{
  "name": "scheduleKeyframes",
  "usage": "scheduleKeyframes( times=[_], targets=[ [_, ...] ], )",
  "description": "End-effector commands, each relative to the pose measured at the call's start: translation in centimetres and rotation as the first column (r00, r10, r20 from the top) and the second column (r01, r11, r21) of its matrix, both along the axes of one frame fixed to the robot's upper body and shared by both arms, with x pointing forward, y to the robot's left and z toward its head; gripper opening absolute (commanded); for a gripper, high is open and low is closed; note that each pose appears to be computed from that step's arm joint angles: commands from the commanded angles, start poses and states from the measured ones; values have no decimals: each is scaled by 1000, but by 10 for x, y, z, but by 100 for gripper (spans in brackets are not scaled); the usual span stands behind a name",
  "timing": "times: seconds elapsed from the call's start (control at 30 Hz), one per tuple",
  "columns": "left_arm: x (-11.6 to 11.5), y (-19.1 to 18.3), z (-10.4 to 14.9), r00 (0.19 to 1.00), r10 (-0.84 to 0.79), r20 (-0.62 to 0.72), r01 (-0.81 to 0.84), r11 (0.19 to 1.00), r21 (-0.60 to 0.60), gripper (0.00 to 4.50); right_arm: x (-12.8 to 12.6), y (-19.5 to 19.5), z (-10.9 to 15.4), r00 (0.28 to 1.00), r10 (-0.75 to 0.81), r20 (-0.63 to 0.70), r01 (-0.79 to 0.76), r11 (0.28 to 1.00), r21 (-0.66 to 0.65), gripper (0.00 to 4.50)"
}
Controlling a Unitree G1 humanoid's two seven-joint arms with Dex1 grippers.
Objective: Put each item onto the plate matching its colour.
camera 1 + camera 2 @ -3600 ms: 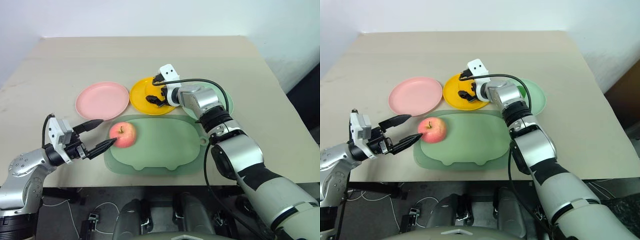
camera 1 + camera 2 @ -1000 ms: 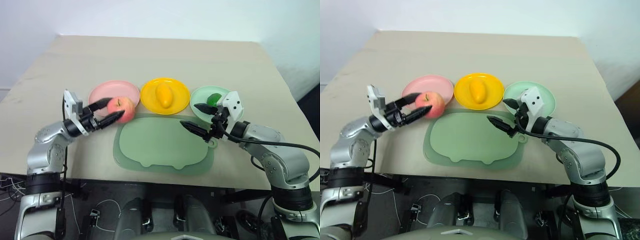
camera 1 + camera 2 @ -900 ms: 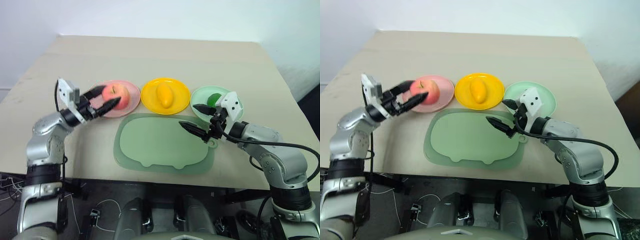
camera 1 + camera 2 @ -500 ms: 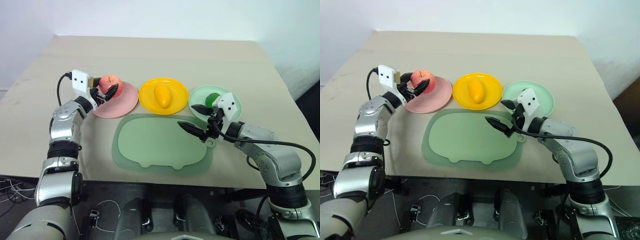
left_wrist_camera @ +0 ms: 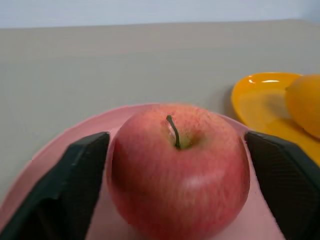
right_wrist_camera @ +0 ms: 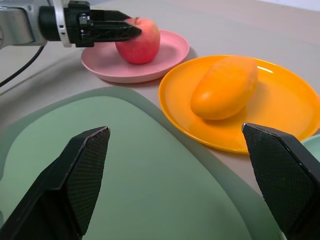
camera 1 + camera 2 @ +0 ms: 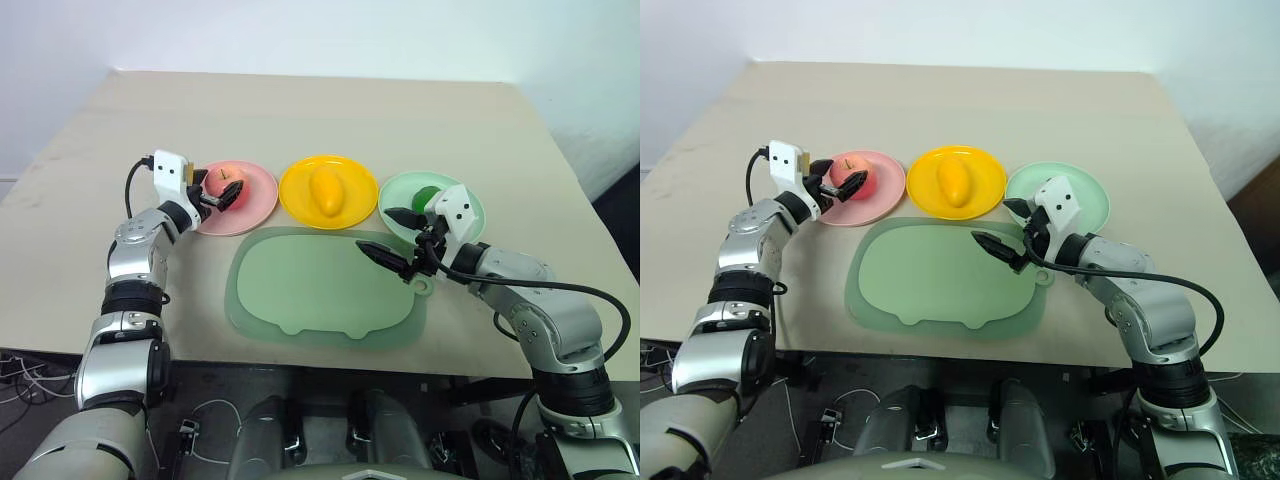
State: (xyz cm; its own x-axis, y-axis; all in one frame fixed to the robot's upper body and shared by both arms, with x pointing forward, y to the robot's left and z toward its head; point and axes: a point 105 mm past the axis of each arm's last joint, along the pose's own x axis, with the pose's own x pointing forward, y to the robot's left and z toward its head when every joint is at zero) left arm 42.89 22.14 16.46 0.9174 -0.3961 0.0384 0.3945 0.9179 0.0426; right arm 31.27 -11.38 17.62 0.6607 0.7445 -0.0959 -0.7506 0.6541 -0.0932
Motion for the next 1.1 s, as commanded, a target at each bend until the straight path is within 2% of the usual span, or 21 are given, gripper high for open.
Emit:
scheduleKeyframes(
  times=[0.03, 0.13, 0.33, 0.47, 0.57, 0.63, 0.73, 0.97, 1.1],
  targets=[
    [-8, 6, 23, 997, -10, 74, 11, 1000, -13, 447, -1, -1, 13, 998, 3, 61, -3, 1000, 8, 450],
    [-14, 9, 23, 996, 1, 86, -6, 999, 53, 447, -2, -1, 13, 998, 7, 59, -7, 1000, 9, 450],
    [-32, 5, 39, 985, -37, 166, 25, 997, 72, 447, -4, -2, 15, 998, 11, 59, -12, 1000, 14, 450],
    [-54, 0, 50, 971, -133, 198, 125, 991, 51, 447, -7, -6, 19, 998, 10, 68, -11, 1000, 23, 450],
    [-85, -5, 40, 952, -272, 143, 257, 959, 116, 447, -13, -10, 26, 997, 6, 82, -11, 998, 59, 450],
    [-95, -6, 35, 946, -300, 122, 283, 949, 136, 447, -19, -11, 28, 996, 6, 85, -13, 996, 83, 450],
    [-108, -12, 39, 924, -350, 157, 341, 937, 80, 447, -25, -16, 26, 996, -4, 86, -5, 994, 109, 450],
    [-118, -10, 28, 911, -387, 144, 384, 922, 50, 447, -35, -14, 12, 999, 13, 45, -17, 995, 96, 450],
    [-121, -14, 21, 904, -411, 116, 410, 912, 36, 447, -41, -26, 5, 999, 0, 34, -4, 996, 91, 450]
  ],
)
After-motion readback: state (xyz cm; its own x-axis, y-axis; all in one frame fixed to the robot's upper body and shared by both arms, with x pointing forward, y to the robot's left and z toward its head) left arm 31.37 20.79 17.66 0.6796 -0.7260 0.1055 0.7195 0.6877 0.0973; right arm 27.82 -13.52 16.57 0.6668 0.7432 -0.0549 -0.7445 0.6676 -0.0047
